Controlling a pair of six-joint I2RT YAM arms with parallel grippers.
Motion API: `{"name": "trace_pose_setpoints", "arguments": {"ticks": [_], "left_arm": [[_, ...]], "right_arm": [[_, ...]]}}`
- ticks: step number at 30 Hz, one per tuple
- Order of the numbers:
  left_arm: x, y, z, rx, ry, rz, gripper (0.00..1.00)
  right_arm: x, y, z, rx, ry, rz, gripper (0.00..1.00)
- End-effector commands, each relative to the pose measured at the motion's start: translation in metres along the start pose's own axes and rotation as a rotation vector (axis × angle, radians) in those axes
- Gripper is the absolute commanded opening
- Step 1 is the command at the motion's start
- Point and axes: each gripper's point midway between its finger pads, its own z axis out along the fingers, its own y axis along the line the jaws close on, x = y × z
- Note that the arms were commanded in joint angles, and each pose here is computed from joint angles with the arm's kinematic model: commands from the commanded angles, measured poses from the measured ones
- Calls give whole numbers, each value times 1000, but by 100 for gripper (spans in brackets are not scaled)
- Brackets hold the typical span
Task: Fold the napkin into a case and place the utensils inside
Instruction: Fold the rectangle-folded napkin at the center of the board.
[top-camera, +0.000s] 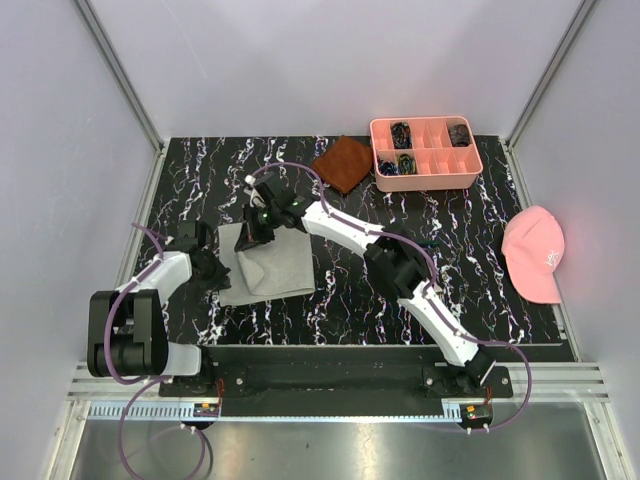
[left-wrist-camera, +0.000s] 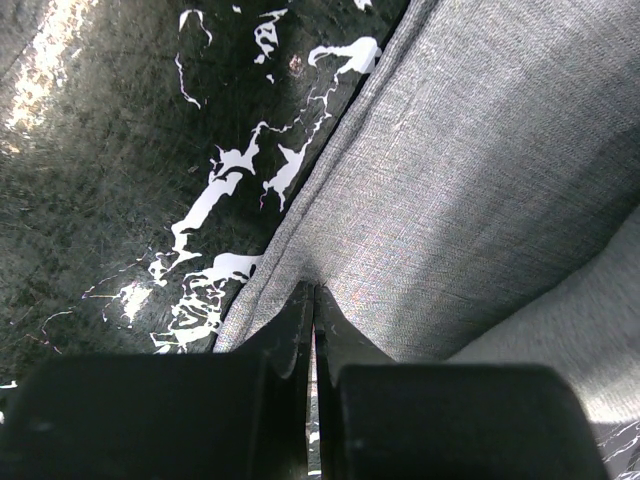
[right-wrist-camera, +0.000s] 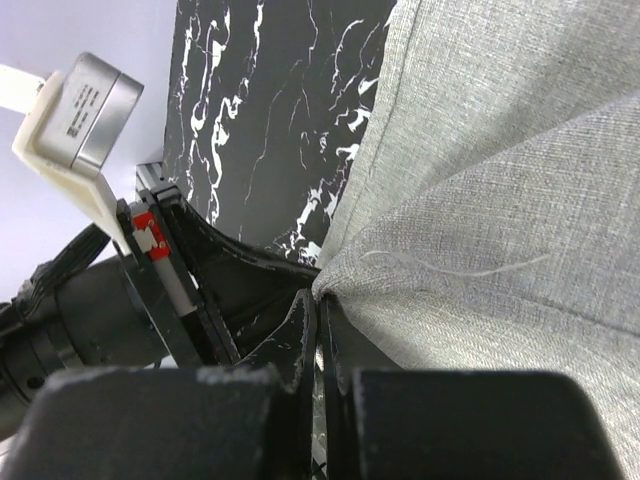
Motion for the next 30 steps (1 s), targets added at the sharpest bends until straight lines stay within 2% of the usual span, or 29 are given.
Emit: {"name": "trace_pose_setpoints", "arguments": {"ticks": [1,18,23,30], "left_arm": [[-5,2,2,1,-35,-10,0],[-3,1,-3,6,-35,-20,0],[-15,0,-19,3,-85,-46,0],[-25,7,-17,-15,-85,-82,0]], "right_arm": [[-4,25,6,-82,-3,-14,0],[4,5,38,-115,35,53,0],[7,3,39,-111,41,58,0],[8,3,38,-114,44,55,0]]}}
